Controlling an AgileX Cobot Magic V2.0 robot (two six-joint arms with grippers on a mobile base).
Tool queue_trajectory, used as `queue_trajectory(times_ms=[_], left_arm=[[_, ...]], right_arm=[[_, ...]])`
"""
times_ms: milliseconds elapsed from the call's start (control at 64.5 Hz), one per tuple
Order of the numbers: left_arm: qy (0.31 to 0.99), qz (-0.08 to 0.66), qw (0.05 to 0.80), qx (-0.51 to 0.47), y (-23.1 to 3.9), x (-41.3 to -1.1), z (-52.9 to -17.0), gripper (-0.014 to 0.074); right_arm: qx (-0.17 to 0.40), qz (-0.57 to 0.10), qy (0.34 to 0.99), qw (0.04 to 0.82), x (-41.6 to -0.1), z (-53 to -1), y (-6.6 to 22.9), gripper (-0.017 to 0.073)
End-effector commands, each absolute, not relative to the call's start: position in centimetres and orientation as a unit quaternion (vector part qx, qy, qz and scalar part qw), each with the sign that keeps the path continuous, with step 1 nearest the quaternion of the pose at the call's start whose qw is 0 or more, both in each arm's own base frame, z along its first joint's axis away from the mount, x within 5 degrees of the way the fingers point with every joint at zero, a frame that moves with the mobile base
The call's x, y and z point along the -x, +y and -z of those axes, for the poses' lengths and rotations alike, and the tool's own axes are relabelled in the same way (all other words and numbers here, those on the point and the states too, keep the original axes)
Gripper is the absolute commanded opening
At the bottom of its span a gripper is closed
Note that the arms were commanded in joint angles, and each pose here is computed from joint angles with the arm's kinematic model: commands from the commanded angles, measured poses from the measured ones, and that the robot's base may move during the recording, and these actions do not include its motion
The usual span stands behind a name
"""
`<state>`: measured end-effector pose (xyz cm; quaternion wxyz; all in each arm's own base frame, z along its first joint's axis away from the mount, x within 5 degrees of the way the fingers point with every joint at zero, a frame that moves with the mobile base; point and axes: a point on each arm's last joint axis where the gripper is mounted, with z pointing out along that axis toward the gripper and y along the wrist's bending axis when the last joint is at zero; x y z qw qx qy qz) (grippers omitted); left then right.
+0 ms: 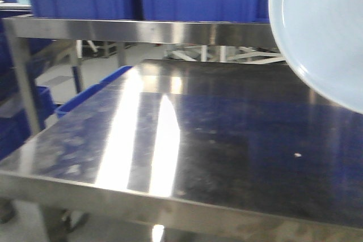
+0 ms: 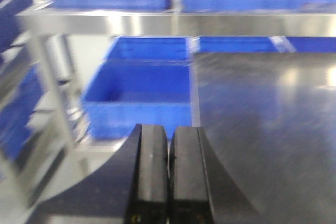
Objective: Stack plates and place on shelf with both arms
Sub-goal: 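Hold the plate stack up while the base drives to the bin shelf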
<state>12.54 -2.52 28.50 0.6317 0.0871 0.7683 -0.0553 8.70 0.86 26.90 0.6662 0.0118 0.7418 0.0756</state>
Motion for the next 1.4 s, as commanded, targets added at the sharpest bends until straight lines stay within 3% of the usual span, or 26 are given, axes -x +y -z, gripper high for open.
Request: queue_trajectory(times_ms=[0, 1380], left_arm=[[0.735, 0.056, 0.671, -0.078, -2.51, -13.12, -30.13, 0.0082], [0.738, 0.056, 0.668, -0.078, -2.53, -13.21, -30.05, 0.0083]], right_arm=[[-0.025, -0.071, 0.696, 0.714, -8.77, -28.87, 0.55, 0.0052], [-0.025, -0.071, 0.696, 0.714, -8.77, -28.87, 0.55, 0.0052]])
